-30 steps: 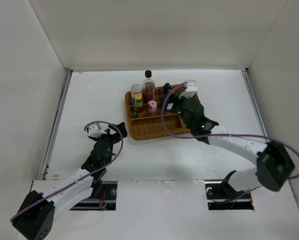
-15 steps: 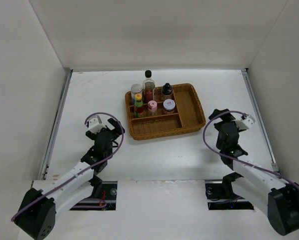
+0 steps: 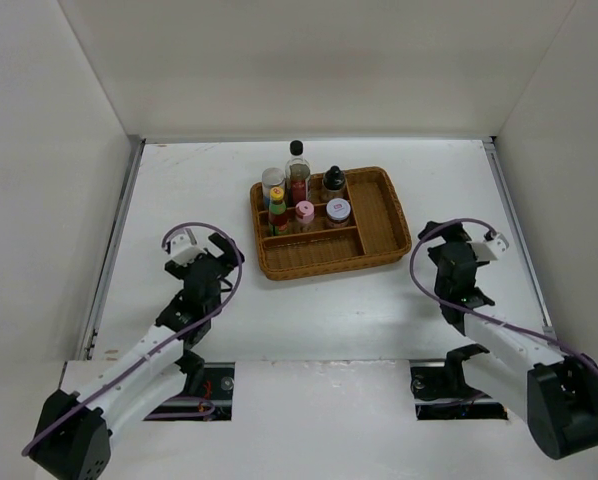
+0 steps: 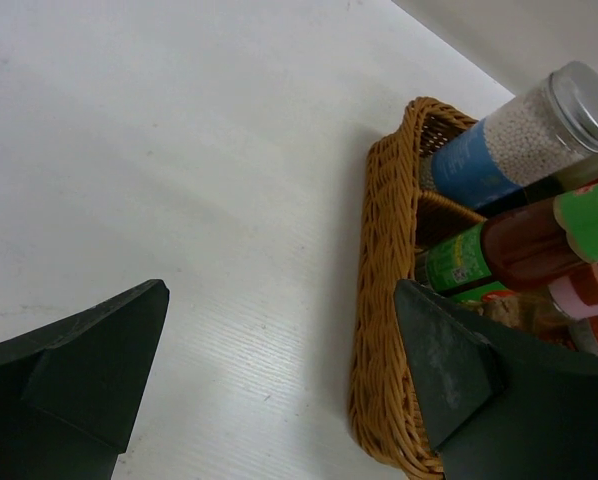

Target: Organize the condiment bottles

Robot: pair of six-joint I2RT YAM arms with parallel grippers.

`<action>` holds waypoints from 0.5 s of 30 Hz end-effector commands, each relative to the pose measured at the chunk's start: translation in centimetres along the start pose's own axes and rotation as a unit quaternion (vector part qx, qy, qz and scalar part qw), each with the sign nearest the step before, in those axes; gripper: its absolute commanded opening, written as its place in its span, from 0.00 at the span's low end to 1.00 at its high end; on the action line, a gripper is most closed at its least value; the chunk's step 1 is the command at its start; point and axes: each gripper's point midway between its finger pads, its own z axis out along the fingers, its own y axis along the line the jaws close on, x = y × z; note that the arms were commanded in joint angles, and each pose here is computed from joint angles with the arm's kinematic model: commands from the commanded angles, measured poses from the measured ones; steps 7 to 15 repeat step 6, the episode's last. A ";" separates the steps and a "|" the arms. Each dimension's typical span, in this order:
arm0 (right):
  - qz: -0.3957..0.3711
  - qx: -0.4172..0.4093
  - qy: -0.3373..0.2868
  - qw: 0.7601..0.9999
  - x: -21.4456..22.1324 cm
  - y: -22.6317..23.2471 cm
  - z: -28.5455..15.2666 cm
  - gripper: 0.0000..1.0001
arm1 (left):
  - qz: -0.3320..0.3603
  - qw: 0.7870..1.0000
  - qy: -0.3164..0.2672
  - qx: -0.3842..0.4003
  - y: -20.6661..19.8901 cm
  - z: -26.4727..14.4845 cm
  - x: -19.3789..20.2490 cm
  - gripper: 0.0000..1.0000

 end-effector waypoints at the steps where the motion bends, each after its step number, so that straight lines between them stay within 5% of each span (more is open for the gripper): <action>1: 0.026 -0.028 -0.009 0.999 -1.3 2.2 0.0 1.00 | -0.024 0.999 -0.008 0.036 -3.1 0.0 -1.8 1.00; 15: 0.024 -0.028 -0.009 0.999 -1.3 2.3 0.0 1.00 | -0.026 0.999 -0.009 0.044 -4.5 0.4 -2.5 1.00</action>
